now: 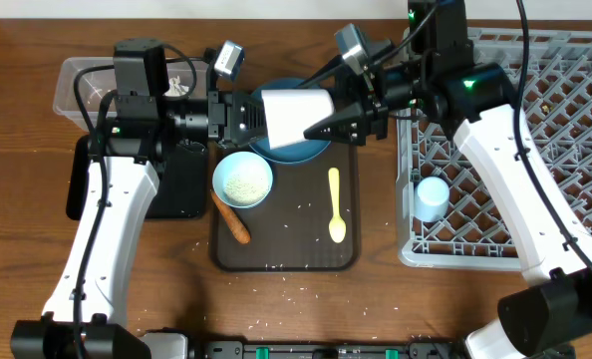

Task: Sort waste into correct bins and load items into the dishwasher rack
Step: 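Place the pink cup into the dish rack with the right gripper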

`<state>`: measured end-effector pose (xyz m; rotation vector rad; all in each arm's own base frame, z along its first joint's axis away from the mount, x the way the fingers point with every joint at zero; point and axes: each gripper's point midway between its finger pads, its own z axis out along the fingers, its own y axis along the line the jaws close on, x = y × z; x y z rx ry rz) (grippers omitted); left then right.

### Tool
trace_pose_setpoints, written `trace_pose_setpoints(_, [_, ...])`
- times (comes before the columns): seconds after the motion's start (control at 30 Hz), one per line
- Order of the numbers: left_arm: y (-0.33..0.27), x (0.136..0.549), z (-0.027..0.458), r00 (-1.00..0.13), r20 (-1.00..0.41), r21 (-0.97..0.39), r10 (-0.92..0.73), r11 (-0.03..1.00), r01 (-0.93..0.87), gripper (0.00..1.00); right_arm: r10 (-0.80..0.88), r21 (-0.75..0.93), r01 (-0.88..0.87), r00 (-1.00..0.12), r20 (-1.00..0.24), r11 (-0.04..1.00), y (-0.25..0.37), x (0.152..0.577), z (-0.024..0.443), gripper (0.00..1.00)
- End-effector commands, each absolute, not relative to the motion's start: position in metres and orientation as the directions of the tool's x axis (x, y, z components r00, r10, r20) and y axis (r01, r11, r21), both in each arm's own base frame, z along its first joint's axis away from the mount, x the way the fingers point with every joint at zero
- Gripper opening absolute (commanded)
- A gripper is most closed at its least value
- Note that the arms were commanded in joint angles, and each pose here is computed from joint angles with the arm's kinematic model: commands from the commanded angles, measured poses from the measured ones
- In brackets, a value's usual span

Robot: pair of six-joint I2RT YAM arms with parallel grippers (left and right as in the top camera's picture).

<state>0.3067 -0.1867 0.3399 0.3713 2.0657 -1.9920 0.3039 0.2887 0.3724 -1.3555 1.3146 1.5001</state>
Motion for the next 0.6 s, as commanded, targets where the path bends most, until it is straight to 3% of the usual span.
trace_pose_setpoints(0.0, [-0.187,0.307,0.344,-0.906,-0.424,-0.905,0.014,0.034,0.424,0.46,-0.15,0.323,-0.94,-0.306,-0.94,-0.11,0.275,0.325,0.366,0.54])
trace_pose_setpoints(0.27, [-0.182,0.338,0.321,-0.89,-0.447,-0.88,-0.091,0.225,0.419,0.46,-0.1,0.545,-0.776,-0.599,-0.795,0.317,0.193,0.391,0.336,0.54])
trace_pose_setpoints(0.43, [-0.17,0.364,0.297,-0.874,-0.448,-0.846,-0.187,0.403,0.348,0.46,-0.016,0.605,-0.48,-0.792,-0.611,0.635,0.114,0.408,0.286,0.53])
trace_pose_setpoints(0.57, [-0.137,0.383,0.251,-0.858,-0.432,-0.743,-0.276,0.649,0.165,0.46,0.087,0.523,-0.186,-0.887,-0.454,0.832,0.055,0.395,0.256,0.55])
